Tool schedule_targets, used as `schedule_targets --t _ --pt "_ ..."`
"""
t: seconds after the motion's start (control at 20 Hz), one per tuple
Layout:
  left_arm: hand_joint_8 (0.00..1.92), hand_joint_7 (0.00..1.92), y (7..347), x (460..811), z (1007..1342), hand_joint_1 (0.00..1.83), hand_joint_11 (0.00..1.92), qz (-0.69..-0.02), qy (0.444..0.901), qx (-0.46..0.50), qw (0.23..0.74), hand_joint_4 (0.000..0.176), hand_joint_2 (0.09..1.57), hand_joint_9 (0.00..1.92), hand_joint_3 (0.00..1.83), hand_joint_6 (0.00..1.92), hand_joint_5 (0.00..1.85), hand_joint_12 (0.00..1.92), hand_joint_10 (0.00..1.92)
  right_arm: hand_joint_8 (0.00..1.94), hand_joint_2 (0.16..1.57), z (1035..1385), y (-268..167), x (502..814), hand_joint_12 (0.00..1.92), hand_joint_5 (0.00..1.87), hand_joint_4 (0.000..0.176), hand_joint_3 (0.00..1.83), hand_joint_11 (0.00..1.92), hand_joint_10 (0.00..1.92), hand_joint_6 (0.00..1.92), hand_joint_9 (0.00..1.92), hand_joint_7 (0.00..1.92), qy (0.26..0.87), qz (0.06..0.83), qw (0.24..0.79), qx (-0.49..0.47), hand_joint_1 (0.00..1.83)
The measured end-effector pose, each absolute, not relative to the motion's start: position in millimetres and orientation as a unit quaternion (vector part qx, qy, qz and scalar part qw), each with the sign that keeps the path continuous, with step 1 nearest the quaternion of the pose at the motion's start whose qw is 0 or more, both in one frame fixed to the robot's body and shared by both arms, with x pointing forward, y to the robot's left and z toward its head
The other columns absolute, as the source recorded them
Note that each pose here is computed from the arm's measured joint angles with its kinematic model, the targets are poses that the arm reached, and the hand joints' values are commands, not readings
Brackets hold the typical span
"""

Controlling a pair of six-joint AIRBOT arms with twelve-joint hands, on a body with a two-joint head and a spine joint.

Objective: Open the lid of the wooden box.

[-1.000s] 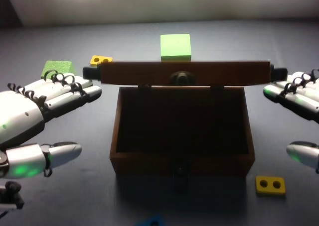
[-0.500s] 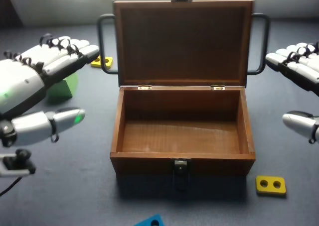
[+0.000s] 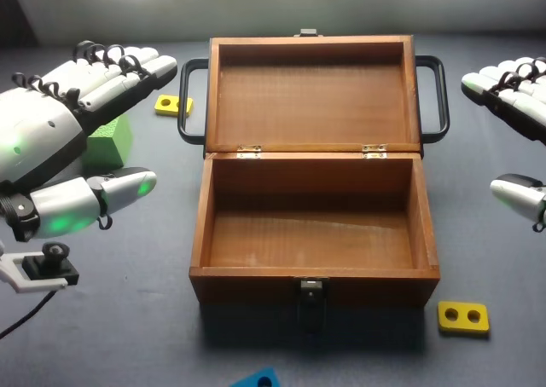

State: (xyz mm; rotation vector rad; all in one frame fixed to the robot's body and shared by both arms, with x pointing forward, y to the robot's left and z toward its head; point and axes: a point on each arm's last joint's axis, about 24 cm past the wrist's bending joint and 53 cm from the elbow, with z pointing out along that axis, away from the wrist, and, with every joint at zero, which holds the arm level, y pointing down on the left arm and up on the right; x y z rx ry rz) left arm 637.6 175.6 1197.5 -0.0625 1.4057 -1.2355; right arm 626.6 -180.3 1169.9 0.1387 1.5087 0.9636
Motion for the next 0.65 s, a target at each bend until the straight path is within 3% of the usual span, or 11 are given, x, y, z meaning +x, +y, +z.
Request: schedule_targets --t 0.25,0.3,0.35,0.4,0.45,0.5,0.55,0.6,0.65 --pt "0.00 0.00 180 632 1213 0.23 0.00 -0.538 0.578 -0.022 0.613 0.000 1.40 0.00 0.00 0.00 0.00 0.00 0.00 0.00 1.46 1199 -187 618 0.00 0.00 0.000 0.01 0.00 0.00 0.00 0.00 0.00 0.624 0.426 0.653 0.057 0.32" --pt "0.00 0.00 182 631 1216 0.21 0.01 -0.540 0.572 -0.025 0.616 0.000 1.40 0.00 0.00 0.00 0.00 0.00 0.00 0.00 1.44 1205 -187 615 0.00 0.00 0.034 0.00 0.00 0.00 0.00 0.00 0.00 0.617 0.429 0.657 0.056 0.23" --pt "0.00 0.00 184 630 1220 0.18 0.00 -0.543 0.564 -0.029 0.621 0.000 1.40 0.00 0.00 0.00 0.00 0.00 0.00 0.00 1.43 1211 -187 612 0.00 0.00 0.043 0.00 0.00 0.00 0.00 0.00 0.00 0.607 0.433 0.664 0.053 0.15" --pt "0.00 0.00 186 629 1222 0.17 0.00 -0.545 0.559 -0.032 0.624 0.000 1.40 0.00 0.00 0.00 0.00 0.00 0.00 0.00 1.44 1214 -189 610 0.00 0.00 0.000 0.00 0.00 0.00 0.00 0.00 0.00 0.604 0.433 0.668 0.052 0.17" --pt "0.00 0.00 186 627 1224 0.18 0.00 -0.546 0.555 -0.029 0.627 0.000 1.41 0.00 0.00 0.00 0.00 0.00 0.00 0.00 1.43 1218 -191 607 0.00 0.00 0.000 0.00 0.00 0.00 0.00 0.00 0.00 0.599 0.432 0.672 0.047 0.17" --pt "0.00 0.00 187 627 1225 0.16 0.00 -0.546 0.552 -0.029 0.629 0.006 1.41 0.00 0.00 0.00 0.00 0.00 0.00 0.00 1.44 1221 -193 605 0.00 0.00 0.014 0.00 0.00 0.00 0.00 0.00 0.00 0.595 0.434 0.675 0.048 0.19" --pt "0.00 0.00 188 626 1228 0.10 0.00 -0.548 0.546 -0.032 0.633 0.032 1.40 0.00 0.00 0.00 0.00 0.00 0.00 0.00 1.40 1225 -197 602 0.00 0.00 0.033 0.00 0.00 0.00 0.00 0.00 0.00 0.587 0.433 0.682 0.048 0.13" --pt "0.00 0.00 189 624 1232 0.06 0.00 -0.552 0.538 -0.033 0.636 0.043 1.41 0.00 0.00 0.00 0.00 0.00 0.00 0.00 1.37 1231 -201 598 0.00 0.00 0.038 0.00 0.00 0.00 0.00 0.00 0.00 0.580 0.432 0.689 0.046 0.09" --pt "0.00 0.00 191 623 1234 0.06 0.00 -0.553 0.533 -0.034 0.639 0.053 1.42 0.00 0.01 0.00 0.00 0.00 0.00 0.00 1.37 1234 -203 597 0.00 0.00 0.023 0.00 0.00 0.00 0.00 0.00 0.00 0.576 0.431 0.693 0.044 0.09"
